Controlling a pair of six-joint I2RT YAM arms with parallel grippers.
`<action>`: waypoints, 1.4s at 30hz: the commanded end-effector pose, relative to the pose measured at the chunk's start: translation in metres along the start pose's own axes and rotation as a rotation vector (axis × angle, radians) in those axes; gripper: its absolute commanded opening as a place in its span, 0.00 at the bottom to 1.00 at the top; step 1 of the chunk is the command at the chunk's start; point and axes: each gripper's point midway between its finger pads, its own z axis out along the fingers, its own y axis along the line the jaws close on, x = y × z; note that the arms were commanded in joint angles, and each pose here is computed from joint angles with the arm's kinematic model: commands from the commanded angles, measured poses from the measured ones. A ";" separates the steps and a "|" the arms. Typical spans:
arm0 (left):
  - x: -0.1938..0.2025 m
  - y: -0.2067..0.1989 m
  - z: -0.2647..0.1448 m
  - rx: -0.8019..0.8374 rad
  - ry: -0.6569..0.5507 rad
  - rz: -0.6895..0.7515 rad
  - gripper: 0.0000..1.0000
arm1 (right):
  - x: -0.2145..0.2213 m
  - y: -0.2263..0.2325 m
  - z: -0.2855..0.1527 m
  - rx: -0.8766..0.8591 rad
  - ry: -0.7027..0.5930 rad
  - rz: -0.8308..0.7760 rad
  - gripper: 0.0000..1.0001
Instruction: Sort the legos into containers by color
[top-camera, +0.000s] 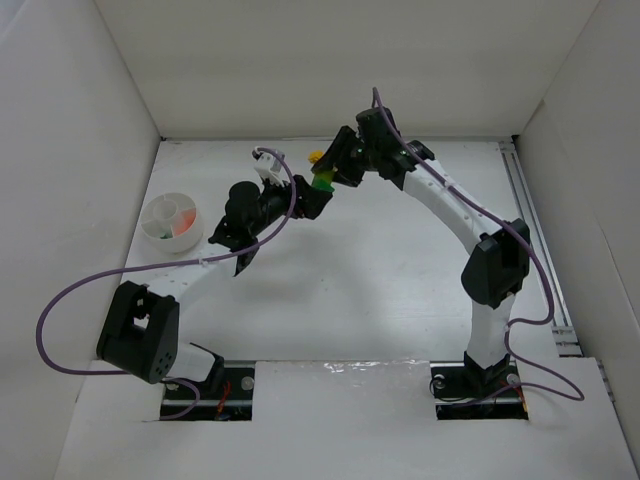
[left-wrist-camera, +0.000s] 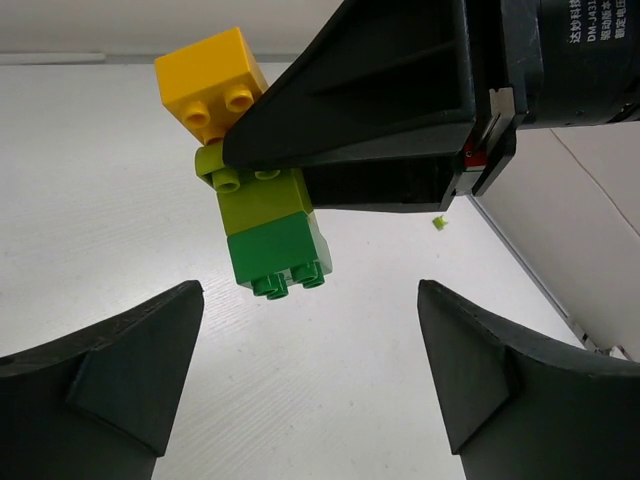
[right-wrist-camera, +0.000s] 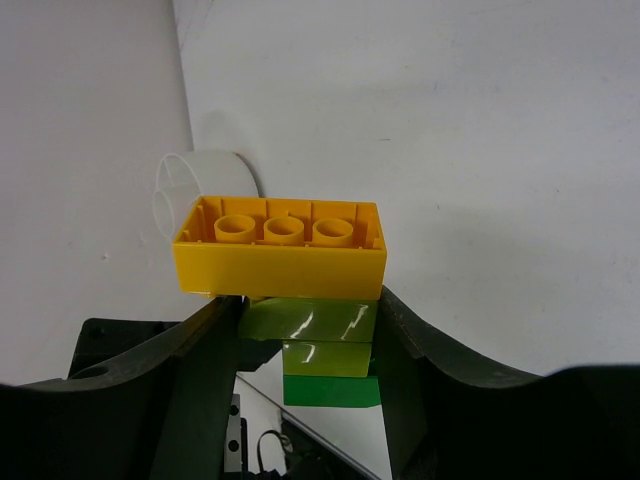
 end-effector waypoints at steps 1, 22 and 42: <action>-0.015 -0.011 0.000 0.037 -0.048 0.020 0.83 | -0.016 0.037 -0.023 -0.116 -0.047 -0.014 0.00; -0.014 -0.012 0.005 0.059 -0.047 0.024 0.11 | 0.001 0.059 -0.035 -0.204 0.010 -0.038 0.00; -0.019 -0.017 0.000 0.067 -0.084 -0.033 0.69 | 0.001 0.052 -0.028 -0.146 -0.026 -0.037 0.00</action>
